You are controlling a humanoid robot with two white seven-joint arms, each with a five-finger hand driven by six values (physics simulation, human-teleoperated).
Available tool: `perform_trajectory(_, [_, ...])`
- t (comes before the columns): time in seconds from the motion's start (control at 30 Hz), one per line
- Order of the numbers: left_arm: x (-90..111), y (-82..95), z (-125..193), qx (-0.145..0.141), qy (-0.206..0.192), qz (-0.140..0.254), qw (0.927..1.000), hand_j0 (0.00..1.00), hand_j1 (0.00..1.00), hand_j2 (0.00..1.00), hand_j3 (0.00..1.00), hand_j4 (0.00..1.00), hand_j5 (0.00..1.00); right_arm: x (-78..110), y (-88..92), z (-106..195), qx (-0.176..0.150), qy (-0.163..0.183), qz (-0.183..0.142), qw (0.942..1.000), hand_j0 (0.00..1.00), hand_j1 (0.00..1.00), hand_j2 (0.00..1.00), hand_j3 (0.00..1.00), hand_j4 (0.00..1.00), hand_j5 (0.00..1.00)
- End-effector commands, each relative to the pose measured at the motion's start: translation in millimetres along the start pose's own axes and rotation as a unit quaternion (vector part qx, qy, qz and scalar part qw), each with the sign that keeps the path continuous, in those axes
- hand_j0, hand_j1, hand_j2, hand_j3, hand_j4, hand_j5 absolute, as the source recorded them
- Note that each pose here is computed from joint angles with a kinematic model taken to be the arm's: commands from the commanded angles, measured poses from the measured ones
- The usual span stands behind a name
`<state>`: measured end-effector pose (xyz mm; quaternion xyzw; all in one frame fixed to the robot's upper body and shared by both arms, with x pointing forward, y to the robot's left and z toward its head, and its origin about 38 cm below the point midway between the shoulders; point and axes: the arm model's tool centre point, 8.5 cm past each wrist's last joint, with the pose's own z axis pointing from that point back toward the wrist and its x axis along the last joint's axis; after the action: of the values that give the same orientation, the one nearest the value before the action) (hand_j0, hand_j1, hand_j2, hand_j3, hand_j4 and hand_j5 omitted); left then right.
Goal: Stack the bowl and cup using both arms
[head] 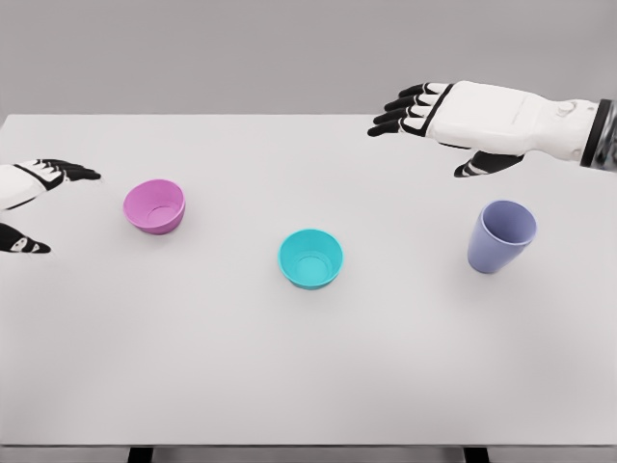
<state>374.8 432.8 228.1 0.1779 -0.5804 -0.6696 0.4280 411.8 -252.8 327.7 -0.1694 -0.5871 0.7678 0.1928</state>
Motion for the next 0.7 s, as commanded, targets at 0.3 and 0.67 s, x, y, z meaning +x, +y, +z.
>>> perform_trajectory(0.3, [15.7, 11.5, -9.6, -0.003, -0.005, -0.058, 0.9983, 1.0, 1.0, 1.0, 1.0, 1.0, 1.0, 5.8, -3.6, 4.6, 0.002, -0.008, 0.013, 0.9999, 1.0, 1.0, 1.0, 1.0, 1.0, 1.0])
perform_trajectory(0.67, [46.8, 28.2, -59.9, -0.048, -0.058, -0.118, 0.9901, 1.0, 1.0, 1.0, 1.0, 1.0, 1.0, -5.5, -16.6, 90.2, 0.021, -0.002, -0.045, 0.9988, 1.0, 1.0, 1.0, 1.0, 1.0, 1.0])
